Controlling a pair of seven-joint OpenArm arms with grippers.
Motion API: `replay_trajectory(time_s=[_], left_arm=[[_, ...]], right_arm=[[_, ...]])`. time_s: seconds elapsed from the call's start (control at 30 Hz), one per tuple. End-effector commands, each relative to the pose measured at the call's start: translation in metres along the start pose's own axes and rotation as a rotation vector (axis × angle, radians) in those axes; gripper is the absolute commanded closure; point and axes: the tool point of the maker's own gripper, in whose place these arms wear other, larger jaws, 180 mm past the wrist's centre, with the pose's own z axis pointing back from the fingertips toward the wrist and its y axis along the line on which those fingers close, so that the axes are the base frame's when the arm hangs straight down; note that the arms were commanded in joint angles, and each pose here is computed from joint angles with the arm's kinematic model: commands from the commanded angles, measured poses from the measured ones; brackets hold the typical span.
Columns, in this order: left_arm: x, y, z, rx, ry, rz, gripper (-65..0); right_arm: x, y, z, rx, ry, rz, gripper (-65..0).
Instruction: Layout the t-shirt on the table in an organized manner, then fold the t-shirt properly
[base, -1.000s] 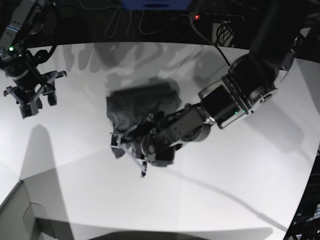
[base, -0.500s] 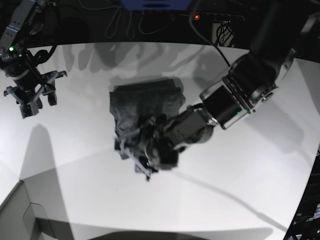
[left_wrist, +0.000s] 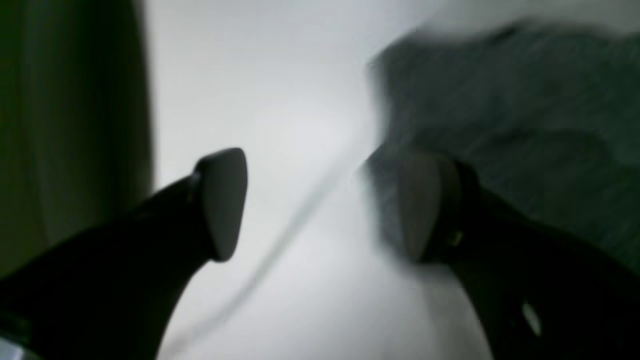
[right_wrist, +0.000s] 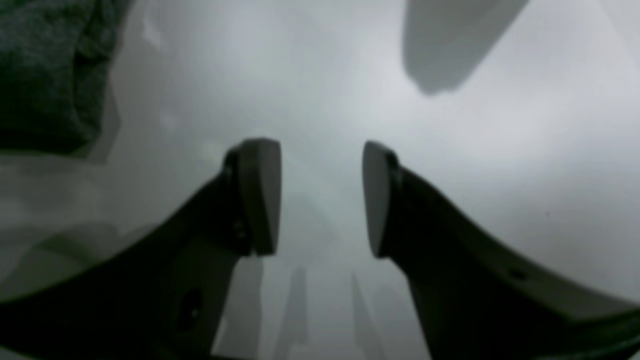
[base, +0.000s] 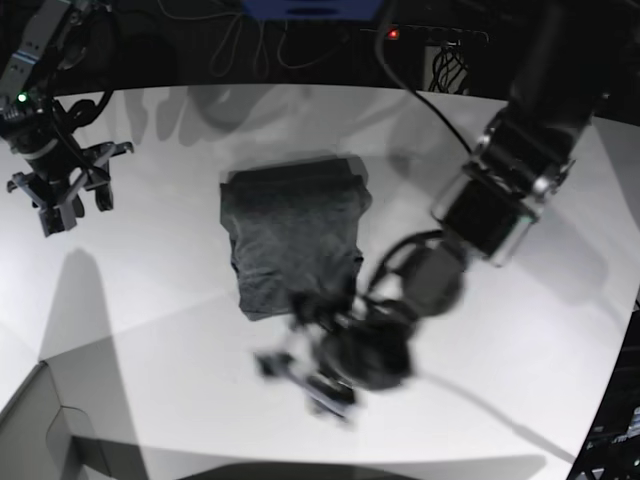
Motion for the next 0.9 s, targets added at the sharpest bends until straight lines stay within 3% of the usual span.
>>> replay_trajectory(time_s=[0.0,0.1,0.23,0.33,0.5,0.67,0.8,0.87], left_arm=[[-0.008,0.029,0.016,0.077,-0.005,0.046,-45.7],[-0.064,0.049,0.042,0.159,0.037,0.216,-45.3],[-0.151,0.056,0.086,0.29,0.098,0.475,-41.3],[-0.206,0.05,0.128,0.411,0.141,0.65,-28.9],[-0.262,0.009,0.193,0.556,0.261,0.785,0.0],[-0.294,-0.061,0.233,0.557,0.44,0.824,0.0],[-0.332,-0.141,0.259,0.504,0.598,0.951,0.0],[-0.34,-0.175,0.264,0.477,0.628,1.002,0.0]], right_arm=[[0.011,-0.003,0.004,-0.006,-0.042,0.015,-26.9],[0.008,-0.005,0.005,-0.012,-0.033,0.015,-25.2],[-0.001,-0.033,0.017,-0.097,-0.024,-0.03,-11.9],[-0.011,-0.059,0.031,-0.181,-0.017,-0.071,0.0],[-0.054,-0.095,0.066,-0.31,0.067,-0.135,0.0],[-0.108,-0.093,0.095,-0.373,0.173,-0.242,0.0],[-0.137,-0.09,0.113,-0.407,0.229,-0.301,0.0],[-0.153,-0.085,0.11,-0.388,0.263,-0.334,0.0]])
